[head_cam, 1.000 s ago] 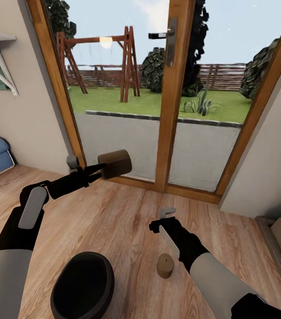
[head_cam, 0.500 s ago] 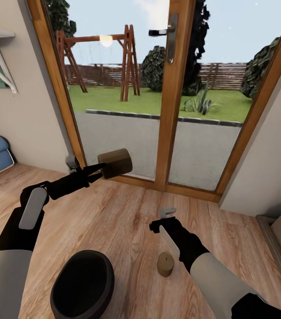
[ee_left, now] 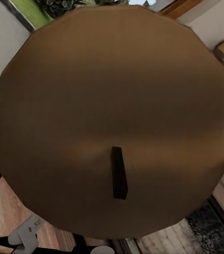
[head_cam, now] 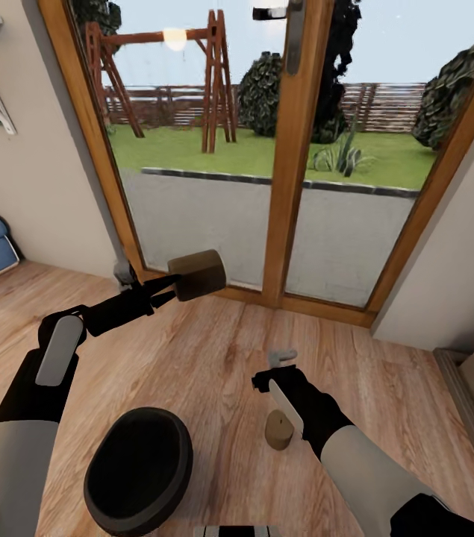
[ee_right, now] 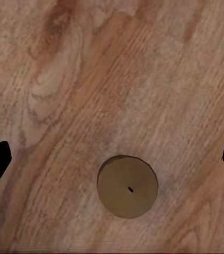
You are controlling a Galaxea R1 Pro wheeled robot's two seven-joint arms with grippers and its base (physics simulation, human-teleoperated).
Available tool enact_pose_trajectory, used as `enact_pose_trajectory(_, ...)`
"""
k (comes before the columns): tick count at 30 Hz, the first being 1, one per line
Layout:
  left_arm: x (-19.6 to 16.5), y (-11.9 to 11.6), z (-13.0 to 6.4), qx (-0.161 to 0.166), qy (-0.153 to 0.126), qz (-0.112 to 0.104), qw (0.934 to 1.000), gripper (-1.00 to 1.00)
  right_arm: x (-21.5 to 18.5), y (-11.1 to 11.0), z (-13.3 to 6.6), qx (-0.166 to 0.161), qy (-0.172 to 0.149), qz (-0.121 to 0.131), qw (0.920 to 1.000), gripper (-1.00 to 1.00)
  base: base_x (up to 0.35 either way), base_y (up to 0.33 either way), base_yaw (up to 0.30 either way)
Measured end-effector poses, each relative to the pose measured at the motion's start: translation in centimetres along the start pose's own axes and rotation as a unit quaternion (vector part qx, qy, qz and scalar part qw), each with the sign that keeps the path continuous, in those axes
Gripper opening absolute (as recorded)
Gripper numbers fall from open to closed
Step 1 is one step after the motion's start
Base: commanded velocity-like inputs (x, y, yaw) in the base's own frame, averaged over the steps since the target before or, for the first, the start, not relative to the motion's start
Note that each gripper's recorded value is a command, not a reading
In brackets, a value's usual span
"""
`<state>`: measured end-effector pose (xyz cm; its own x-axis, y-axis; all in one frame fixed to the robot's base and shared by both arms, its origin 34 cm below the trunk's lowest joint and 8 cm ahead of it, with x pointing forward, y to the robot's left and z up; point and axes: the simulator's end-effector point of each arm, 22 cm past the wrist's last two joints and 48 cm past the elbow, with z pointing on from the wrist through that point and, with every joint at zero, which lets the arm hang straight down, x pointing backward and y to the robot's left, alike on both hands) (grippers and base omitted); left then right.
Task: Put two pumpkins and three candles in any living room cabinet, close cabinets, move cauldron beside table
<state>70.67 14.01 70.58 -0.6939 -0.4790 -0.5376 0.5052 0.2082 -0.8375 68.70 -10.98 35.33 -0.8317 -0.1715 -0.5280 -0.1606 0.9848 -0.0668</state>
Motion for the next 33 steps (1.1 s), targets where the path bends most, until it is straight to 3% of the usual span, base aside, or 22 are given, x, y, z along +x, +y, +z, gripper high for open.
enact_pose_trajectory(7,0.7,1.0,0.5,-0.001,0.004,-0.011,0.9999,-1.00,0.9,0.0,0.8,-0.001,0.009,0.001,1.0000,1.00,0.000,0.000,-0.016)
enact_pose_trajectory(16,3.7,2.8,2.6,0.004,0.029,-0.039,0.9988,-1.00,2.9,0.2,2.7,-0.004,0.030,0.003,0.9995,1.00,0.000,0.000,-0.121)
enact_pose_trajectory(27,5.1,5.5,2.9,-0.005,0.037,-0.056,0.9977,-1.00,5.2,0.4,4.6,-0.007,0.053,0.004,0.9986,1.00,0.000,0.000,-0.247)
enact_pose_trajectory(33,6.0,6.7,3.1,-0.007,0.044,-0.065,0.9969,-1.00,6.4,0.7,5.6,-0.010,0.064,0.004,0.9979,1.00,0.000,0.000,-0.049)
